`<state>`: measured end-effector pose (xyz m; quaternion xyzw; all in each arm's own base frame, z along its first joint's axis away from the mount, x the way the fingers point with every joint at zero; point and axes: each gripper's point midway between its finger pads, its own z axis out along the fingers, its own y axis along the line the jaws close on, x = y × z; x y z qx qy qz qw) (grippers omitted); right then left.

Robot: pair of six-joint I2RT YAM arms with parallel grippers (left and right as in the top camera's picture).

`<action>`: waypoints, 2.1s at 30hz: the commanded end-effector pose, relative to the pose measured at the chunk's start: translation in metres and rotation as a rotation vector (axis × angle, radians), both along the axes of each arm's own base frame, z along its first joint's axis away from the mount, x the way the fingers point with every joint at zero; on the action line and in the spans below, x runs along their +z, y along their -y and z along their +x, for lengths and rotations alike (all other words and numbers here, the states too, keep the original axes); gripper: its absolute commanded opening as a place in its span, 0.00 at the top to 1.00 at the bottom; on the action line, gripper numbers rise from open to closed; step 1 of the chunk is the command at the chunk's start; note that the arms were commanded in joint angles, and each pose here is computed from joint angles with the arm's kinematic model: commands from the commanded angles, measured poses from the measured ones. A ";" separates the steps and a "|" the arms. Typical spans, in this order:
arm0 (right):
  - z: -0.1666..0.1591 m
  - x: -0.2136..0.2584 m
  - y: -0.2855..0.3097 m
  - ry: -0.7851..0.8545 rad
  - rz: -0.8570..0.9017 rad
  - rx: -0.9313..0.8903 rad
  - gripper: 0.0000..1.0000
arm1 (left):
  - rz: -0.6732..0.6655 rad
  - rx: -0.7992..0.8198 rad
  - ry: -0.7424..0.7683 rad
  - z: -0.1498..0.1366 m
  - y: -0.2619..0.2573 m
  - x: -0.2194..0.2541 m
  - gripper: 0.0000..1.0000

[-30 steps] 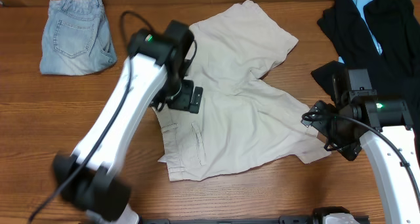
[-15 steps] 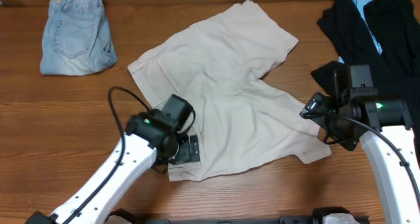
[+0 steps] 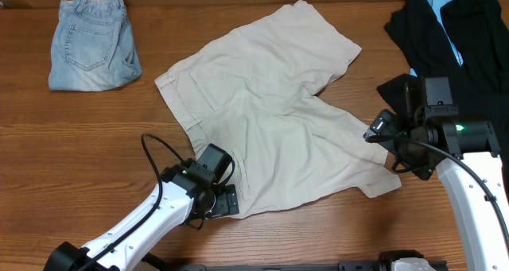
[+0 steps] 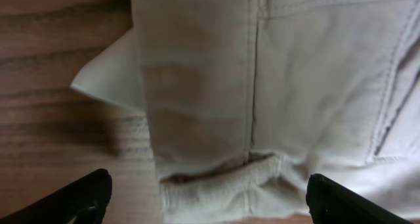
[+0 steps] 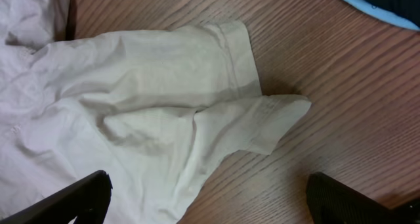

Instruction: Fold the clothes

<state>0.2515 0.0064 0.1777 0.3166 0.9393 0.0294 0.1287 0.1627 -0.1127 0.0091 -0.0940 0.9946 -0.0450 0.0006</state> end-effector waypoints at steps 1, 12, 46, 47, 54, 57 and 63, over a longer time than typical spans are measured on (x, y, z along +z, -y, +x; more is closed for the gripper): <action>0.003 0.004 0.003 0.023 -0.017 0.001 0.02 | -0.034 0.005 0.005 -0.003 0.005 -0.009 0.07; 0.003 0.004 0.007 0.023 -0.036 -0.004 0.02 | -0.059 -0.003 0.064 0.010 0.011 -0.008 0.96; -0.141 -0.164 -0.066 -0.491 0.278 -0.063 0.22 | -0.027 0.098 0.352 0.138 -0.076 0.130 0.96; -0.142 -0.164 -0.067 -0.494 0.271 -0.065 0.22 | -0.027 0.097 0.351 0.138 -0.076 0.130 0.96; -0.149 -0.175 -0.071 -0.475 0.153 -0.125 0.22 | -0.010 0.101 0.353 0.138 -0.079 0.130 0.95; -0.145 -0.178 -0.061 -0.442 0.084 -0.188 0.22 | -0.010 0.101 0.352 0.138 -0.078 0.130 0.94; -0.134 -0.179 -0.057 -0.389 0.062 -0.225 0.36 | -0.010 0.101 0.354 0.138 -0.078 0.130 0.94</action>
